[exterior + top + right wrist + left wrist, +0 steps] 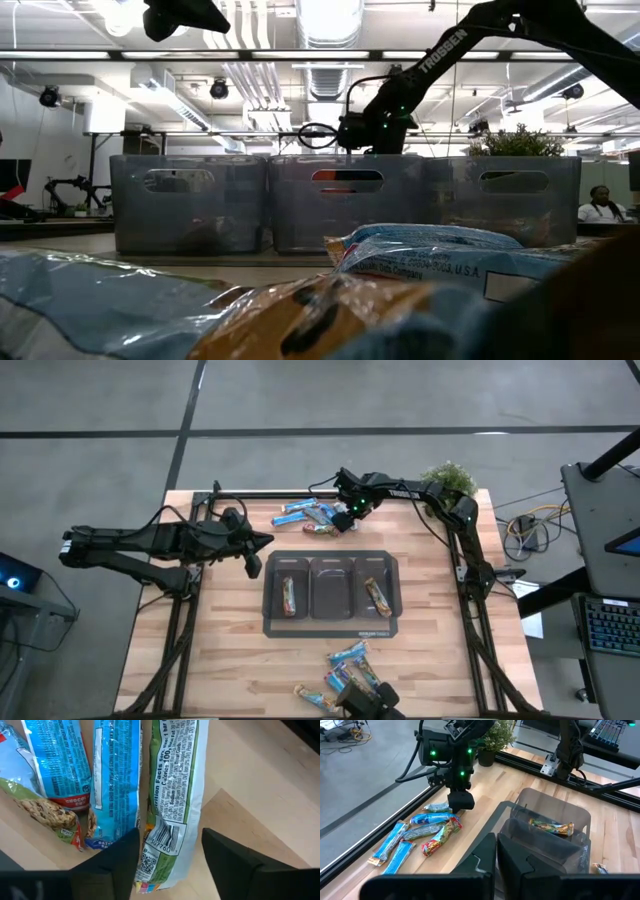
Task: Pick and place Granola Bars by type
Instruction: Put the yellow granola bar into the right black bin
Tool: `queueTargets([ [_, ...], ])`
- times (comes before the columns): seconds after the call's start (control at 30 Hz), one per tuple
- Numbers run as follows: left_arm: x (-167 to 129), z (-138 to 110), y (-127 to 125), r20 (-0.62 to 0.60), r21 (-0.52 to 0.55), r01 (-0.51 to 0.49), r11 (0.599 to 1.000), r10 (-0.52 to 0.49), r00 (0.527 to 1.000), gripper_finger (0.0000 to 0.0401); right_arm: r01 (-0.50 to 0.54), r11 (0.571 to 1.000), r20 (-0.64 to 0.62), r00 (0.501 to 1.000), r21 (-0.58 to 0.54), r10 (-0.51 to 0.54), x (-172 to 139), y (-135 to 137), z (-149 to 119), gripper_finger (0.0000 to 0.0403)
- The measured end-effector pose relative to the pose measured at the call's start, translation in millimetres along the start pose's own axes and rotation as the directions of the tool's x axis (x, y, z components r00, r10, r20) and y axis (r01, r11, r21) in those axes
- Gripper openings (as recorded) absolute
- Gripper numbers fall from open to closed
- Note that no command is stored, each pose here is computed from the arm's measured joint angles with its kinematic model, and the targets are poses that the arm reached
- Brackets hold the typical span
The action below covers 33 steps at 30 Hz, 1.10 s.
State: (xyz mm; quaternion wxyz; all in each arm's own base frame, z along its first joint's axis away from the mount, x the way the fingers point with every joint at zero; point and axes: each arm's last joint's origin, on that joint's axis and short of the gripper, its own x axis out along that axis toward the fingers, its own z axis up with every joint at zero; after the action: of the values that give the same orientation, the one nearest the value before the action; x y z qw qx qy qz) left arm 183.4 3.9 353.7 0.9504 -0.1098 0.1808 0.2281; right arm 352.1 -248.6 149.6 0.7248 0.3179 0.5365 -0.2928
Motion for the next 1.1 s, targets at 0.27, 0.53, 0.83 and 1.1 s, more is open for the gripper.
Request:
queueTargets([
  [0.27,0,0,0,0.0,0.0,0.0,1.0,0.0,1.0,0.0,0.0,1.0,0.0,1.0,0.003,0.0,0,0,0,0.0102],
  [0.53,0,0,0,0.0,-0.005,0.0,1.0,0.0,1.0,0.0,0.0,1.0,-0.001,1.0,0.004,0.0,0,0,0,0.0036],
  [0.83,0,0,0,0.0,-0.008,0.0,1.0,0.0,1.0,0.0,-0.002,1.0,0.038,0.999,0.004,0.002,-21,0,1,0.0029],
  [1.1,0,0,0,0.0,-0.008,0.0,1.0,0.0,1.0,0.0,0.013,1.0,0.083,0.997,-0.023,-0.011,-73,-2,-6,0.0028],
])
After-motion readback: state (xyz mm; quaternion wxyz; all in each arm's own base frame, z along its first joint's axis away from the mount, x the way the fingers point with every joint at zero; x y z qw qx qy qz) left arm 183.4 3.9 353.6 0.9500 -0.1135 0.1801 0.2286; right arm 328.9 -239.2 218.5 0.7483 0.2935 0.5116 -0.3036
